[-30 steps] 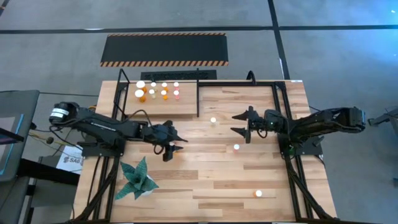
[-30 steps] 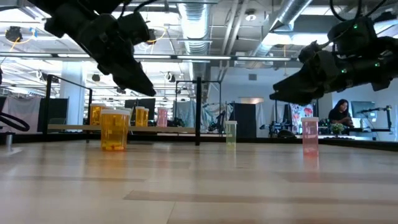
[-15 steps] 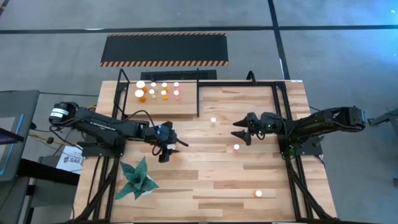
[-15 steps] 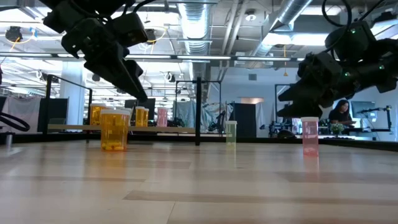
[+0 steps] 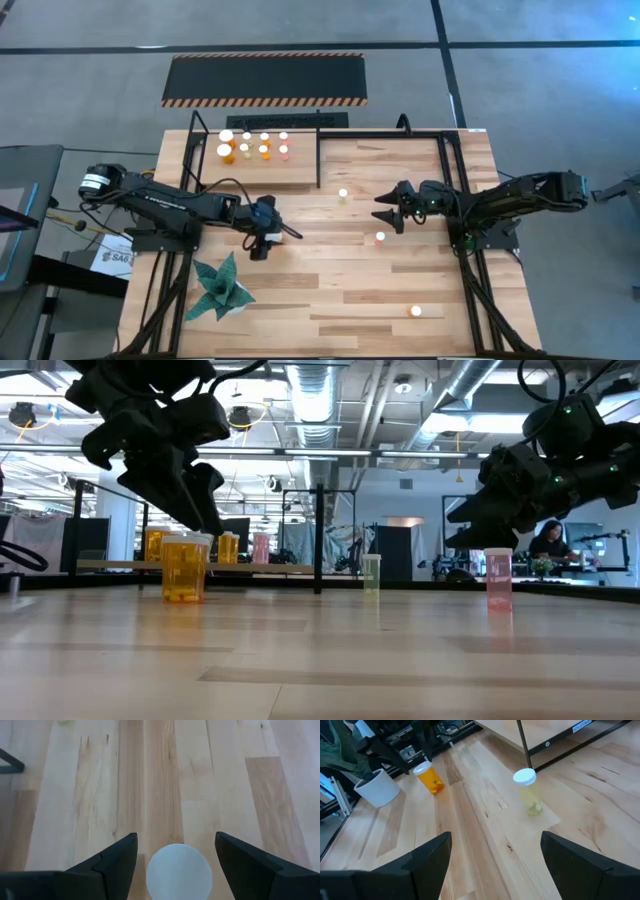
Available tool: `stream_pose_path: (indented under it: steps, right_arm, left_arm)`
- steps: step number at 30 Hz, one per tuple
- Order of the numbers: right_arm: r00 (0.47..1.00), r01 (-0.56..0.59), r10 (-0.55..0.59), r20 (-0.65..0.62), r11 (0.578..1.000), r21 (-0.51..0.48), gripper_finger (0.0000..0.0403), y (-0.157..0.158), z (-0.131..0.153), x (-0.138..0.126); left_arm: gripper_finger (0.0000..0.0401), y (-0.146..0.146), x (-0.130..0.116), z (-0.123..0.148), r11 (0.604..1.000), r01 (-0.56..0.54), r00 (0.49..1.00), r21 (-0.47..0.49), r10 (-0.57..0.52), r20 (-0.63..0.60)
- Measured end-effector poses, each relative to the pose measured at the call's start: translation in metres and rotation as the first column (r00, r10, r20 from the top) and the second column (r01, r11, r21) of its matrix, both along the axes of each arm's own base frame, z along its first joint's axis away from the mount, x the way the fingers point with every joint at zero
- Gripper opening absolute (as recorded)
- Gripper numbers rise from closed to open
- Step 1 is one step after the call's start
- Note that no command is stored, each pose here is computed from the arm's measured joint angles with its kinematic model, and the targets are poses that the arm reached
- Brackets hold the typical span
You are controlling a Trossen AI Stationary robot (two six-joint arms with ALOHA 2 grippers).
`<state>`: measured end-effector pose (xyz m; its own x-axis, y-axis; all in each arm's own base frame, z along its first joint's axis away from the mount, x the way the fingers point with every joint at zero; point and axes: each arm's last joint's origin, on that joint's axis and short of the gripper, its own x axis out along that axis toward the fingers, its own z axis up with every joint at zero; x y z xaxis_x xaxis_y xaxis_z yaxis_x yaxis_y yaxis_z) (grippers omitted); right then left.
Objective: Pick and place medicine bottles onto shelf by color
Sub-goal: Put the big orange pill bottle aligned with the other orange pill bottle on the shelf
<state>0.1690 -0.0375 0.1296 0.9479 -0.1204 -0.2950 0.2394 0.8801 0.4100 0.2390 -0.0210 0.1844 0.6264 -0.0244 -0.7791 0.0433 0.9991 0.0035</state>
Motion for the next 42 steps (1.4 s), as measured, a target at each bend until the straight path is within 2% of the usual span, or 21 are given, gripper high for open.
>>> stream_pose_path:
  steps: [6,11,14,16,24,30,42]
  right_arm:
    - [1.000,0.000,0.000,0.000,1.000,0.000,0.0327,0.000,0.000,0.000]
    - [1.000,0.000,0.000,0.000,1.000,0.000,0.0327,0.000,0.000,0.000]
    - [1.000,0.000,0.000,0.000,1.000,0.000,0.0327,0.000,0.000,0.000]
    - [1.000,0.000,0.000,0.000,1.000,0.000,0.0327,0.000,0.000,0.000]
    - [1.000,0.000,0.000,0.000,1.000,0.000,0.0327,0.000,0.000,0.000]
    - [1.000,0.000,0.000,0.000,1.000,0.000,0.0327,0.000,0.000,0.000]
    - [1.000,0.000,0.000,0.000,1.000,0.000,0.0327,0.000,0.000,0.000]
  left_arm:
    - [0.0252,0.000,0.000,0.000,0.994,0.077,0.997,0.081,-0.078,0.004]
    - [0.0252,-0.001,0.000,0.000,0.999,0.047,0.999,0.024,-0.047,0.000]
    - [0.0252,-0.004,0.000,0.000,0.998,0.055,0.999,0.027,-0.055,0.001]
    - [0.0252,-0.005,-0.001,0.000,0.998,0.036,0.999,0.047,-0.036,-0.001]
    - [0.0270,-0.004,-0.004,-0.003,0.996,-0.083,0.995,-0.026,0.082,-0.048]
    - [0.0287,-0.004,-0.004,-0.008,0.995,-0.101,0.992,-0.017,0.100,-0.083]
    - [0.0289,-0.004,0.002,-0.030,0.981,-0.194,0.966,-0.012,0.189,-0.175]
